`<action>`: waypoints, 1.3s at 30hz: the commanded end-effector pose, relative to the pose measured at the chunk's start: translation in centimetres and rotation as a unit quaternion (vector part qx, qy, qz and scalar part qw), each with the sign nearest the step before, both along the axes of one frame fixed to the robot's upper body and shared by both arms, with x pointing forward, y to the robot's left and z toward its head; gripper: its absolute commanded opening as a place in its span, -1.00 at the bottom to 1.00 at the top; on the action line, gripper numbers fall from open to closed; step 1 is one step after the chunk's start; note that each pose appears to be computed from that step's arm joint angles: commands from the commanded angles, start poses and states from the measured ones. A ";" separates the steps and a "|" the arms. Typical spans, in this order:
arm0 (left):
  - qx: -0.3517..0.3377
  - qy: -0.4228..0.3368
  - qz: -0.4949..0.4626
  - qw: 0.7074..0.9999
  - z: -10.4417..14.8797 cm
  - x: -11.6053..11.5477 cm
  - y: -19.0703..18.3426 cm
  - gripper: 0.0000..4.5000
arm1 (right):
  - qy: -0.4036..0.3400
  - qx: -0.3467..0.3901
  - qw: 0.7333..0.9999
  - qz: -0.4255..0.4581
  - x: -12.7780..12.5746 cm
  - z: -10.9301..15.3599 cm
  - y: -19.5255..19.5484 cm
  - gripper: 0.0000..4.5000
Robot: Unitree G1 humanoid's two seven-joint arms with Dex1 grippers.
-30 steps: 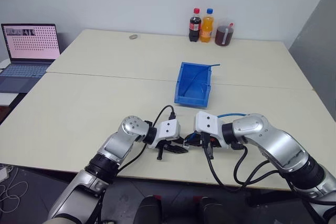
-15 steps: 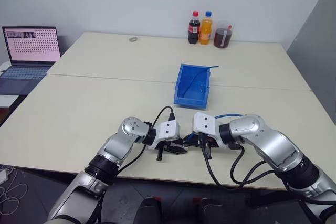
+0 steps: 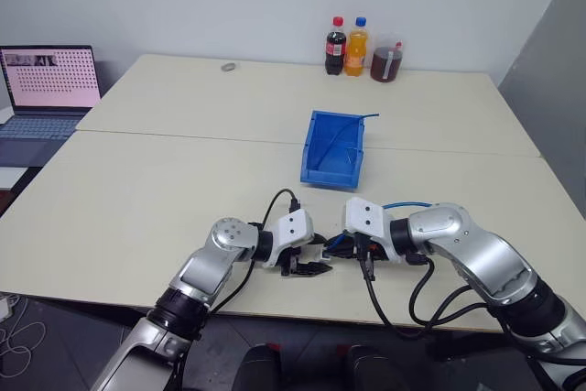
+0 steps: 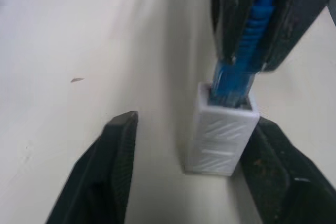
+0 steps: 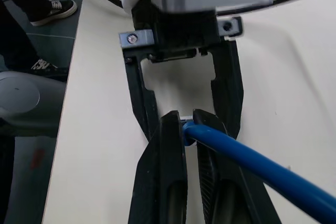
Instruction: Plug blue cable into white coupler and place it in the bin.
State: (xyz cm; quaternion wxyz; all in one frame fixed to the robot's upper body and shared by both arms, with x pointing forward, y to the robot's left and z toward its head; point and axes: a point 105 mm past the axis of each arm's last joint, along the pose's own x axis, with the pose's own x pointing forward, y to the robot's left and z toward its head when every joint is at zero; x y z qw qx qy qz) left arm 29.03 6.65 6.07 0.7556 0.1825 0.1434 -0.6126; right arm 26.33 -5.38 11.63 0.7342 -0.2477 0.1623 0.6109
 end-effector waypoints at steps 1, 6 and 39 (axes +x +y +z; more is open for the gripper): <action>-0.031 -0.040 0.073 0.996 2.7 1.2 1.2 0.74 | -0.018 0.034 0.999 -0.017 0.2 2.2 -0.4 -0.99; -0.065 -0.138 0.199 0.968 6.7 3.1 2.6 1.00 | -0.034 0.092 0.994 -0.056 1.2 5.5 -1.4 -0.99; -0.142 -0.168 0.293 0.931 12.1 4.2 6.1 1.00 | -0.074 -0.013 0.988 -0.135 9.1 8.8 -13.1 0.98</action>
